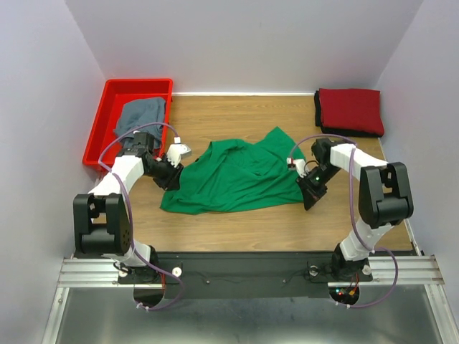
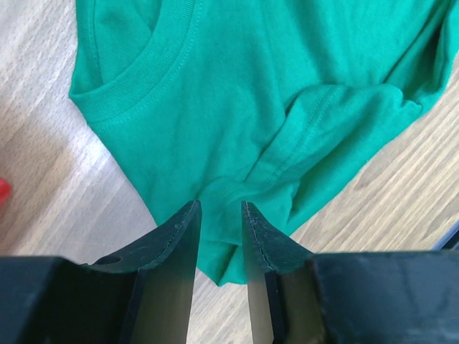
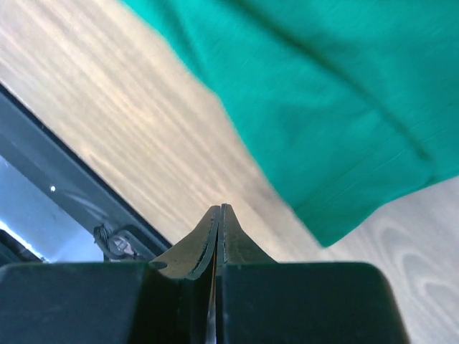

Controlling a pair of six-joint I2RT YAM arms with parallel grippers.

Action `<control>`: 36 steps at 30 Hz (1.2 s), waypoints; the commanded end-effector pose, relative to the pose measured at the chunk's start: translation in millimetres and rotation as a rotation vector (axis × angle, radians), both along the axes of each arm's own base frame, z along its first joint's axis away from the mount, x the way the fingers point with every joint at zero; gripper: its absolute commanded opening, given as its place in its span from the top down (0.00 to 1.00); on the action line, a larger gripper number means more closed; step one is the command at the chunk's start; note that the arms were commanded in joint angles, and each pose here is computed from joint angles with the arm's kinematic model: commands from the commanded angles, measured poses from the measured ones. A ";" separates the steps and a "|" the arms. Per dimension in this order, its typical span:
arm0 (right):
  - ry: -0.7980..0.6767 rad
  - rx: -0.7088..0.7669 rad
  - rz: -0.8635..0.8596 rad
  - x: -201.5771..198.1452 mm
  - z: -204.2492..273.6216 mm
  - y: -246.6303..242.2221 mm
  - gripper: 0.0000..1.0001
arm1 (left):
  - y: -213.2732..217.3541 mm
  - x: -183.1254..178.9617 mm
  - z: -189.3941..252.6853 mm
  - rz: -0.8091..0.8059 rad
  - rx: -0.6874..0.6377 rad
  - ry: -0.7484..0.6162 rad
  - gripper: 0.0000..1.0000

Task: Fold and stack the t-shirts
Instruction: Flatten the tshirt out

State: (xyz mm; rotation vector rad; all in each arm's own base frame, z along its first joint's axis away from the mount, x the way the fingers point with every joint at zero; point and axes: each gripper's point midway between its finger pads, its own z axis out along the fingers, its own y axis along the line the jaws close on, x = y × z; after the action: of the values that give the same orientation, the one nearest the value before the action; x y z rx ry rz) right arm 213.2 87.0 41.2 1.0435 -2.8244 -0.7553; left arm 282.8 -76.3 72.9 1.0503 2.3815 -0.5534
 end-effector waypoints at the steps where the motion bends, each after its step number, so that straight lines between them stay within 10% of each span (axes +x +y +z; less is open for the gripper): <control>1: -0.035 0.026 0.044 -13.6 16.9 1.3 0.99 | -2.1 -14.3 6.9 -0.028 -0.016 -0.003 0.60; 6: -0.161 0.031 -0.024 19.0 34.1 7.6 0.90 | -2.9 -15.1 8.2 -0.029 -0.020 -0.007 0.60; 11: -0.237 0.091 -0.088 61.0 48.6 24.7 0.47 | -4.6 -13.4 9.0 -0.019 -0.032 -0.007 0.60; 36: -0.234 0.057 -0.012 84.2 4.7 47.2 0.42 | -4.8 -14.1 0.3 -0.016 -0.031 0.017 0.60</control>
State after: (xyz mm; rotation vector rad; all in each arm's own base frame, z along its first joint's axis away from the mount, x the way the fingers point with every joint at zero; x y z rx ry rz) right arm 278.5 128.9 42.6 1.1488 -2.9606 -0.7814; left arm 273.9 -77.3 72.5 1.0546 2.3844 -0.5697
